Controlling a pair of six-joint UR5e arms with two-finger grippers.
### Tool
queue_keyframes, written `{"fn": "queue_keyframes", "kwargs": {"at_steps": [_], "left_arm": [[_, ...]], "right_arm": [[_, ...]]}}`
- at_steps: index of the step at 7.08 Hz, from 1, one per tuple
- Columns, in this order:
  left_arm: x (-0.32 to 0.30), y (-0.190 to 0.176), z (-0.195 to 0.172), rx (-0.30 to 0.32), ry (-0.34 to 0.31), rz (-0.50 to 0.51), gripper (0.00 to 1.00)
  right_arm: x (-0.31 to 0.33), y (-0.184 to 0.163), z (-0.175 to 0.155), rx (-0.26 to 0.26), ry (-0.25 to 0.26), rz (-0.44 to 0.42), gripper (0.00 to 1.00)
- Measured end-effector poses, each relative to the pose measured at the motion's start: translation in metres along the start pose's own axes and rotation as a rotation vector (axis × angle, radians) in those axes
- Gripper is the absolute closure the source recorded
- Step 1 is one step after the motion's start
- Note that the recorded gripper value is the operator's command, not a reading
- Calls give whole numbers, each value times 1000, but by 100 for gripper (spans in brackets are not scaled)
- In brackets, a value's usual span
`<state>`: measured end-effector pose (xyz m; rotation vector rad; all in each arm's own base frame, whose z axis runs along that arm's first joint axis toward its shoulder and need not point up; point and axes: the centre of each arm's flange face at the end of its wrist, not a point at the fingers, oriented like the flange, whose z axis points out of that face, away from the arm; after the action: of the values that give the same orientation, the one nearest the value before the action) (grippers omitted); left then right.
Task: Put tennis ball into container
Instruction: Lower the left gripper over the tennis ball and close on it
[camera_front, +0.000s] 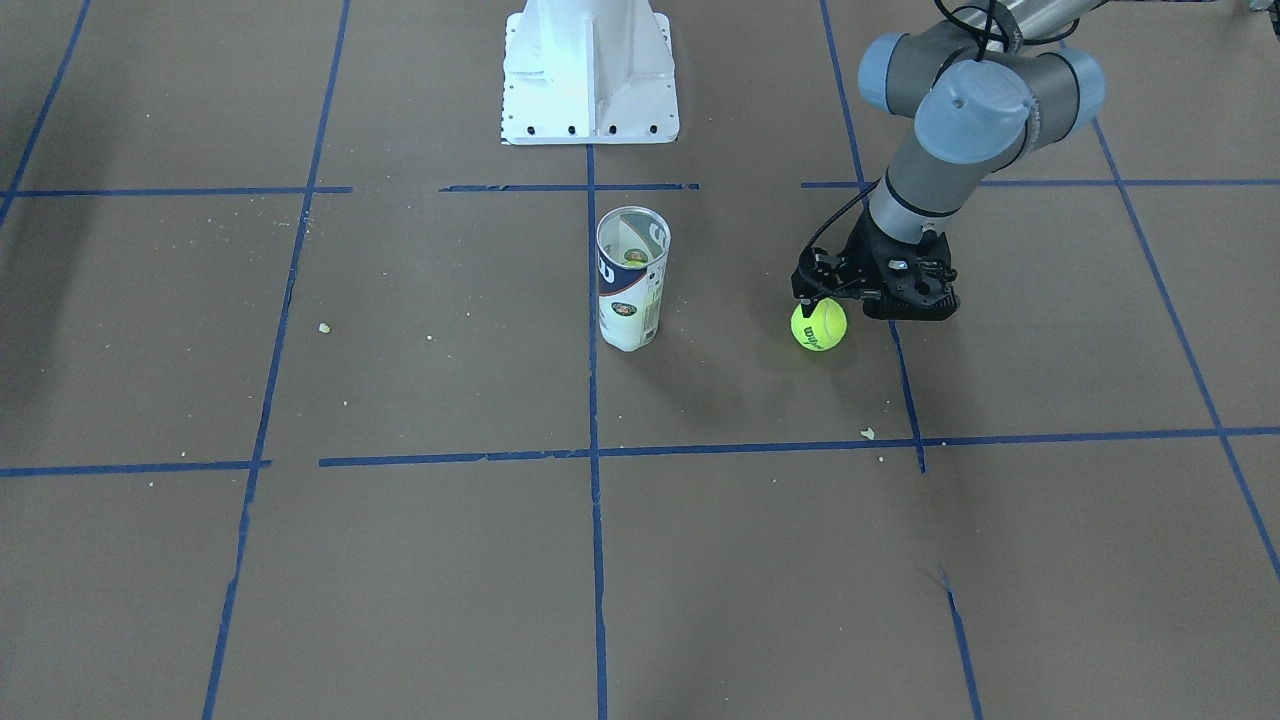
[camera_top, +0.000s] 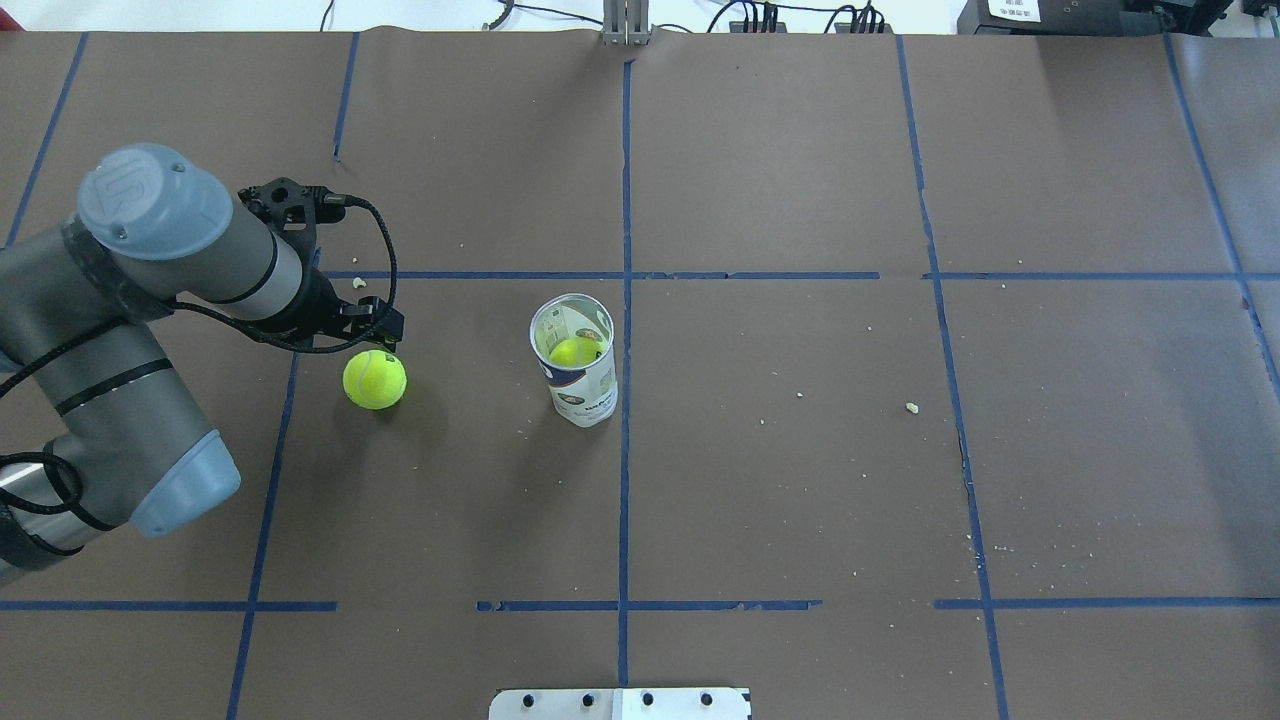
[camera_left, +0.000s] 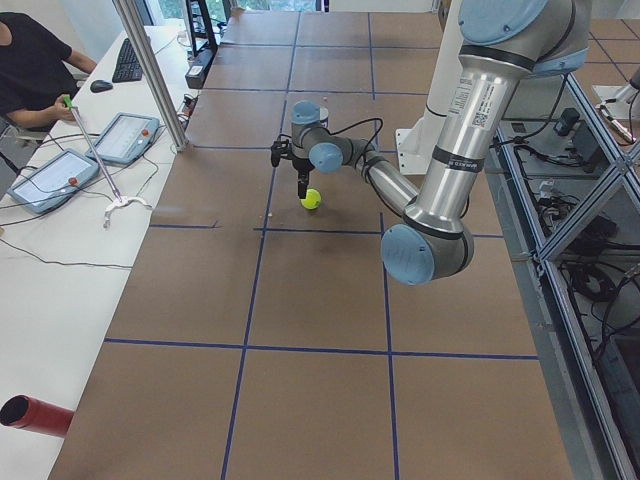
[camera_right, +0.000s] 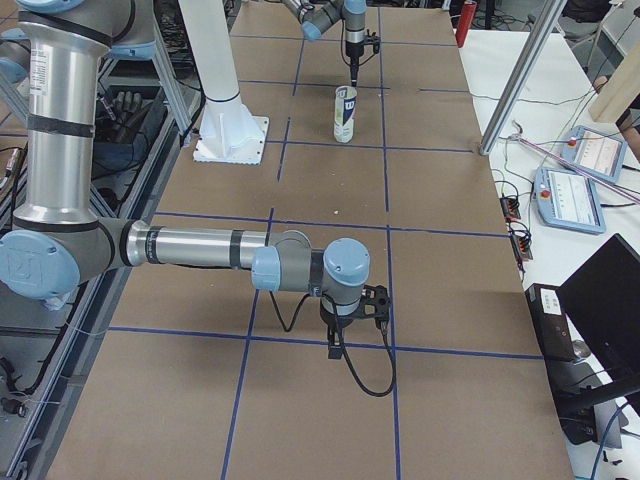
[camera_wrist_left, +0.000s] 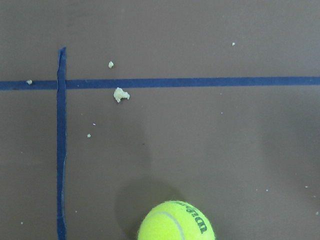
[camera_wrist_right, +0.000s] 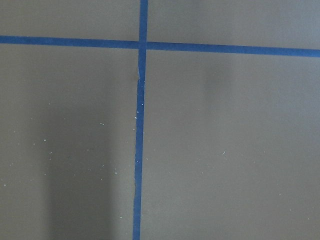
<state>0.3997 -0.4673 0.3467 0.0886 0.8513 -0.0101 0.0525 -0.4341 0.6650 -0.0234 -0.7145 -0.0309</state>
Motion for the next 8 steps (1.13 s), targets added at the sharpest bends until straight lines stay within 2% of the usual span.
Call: {"fn": "queue_keyframes", "kwargs": {"at_steps": [3,6,7,8], "left_arm": [[5,11,36,-19,-20,15,0],[10,19,51,-33,-21,32,0],[13,24,60,-43,-20,42,17],[17,27,67,-47,-12,53,53]], "right_arm": [[0,0,0,0,0,0,0],[0,0,0,0,0,0,0],[0,0,0,0,0,0,0],[0,0,0,0,0,0,0]]}}
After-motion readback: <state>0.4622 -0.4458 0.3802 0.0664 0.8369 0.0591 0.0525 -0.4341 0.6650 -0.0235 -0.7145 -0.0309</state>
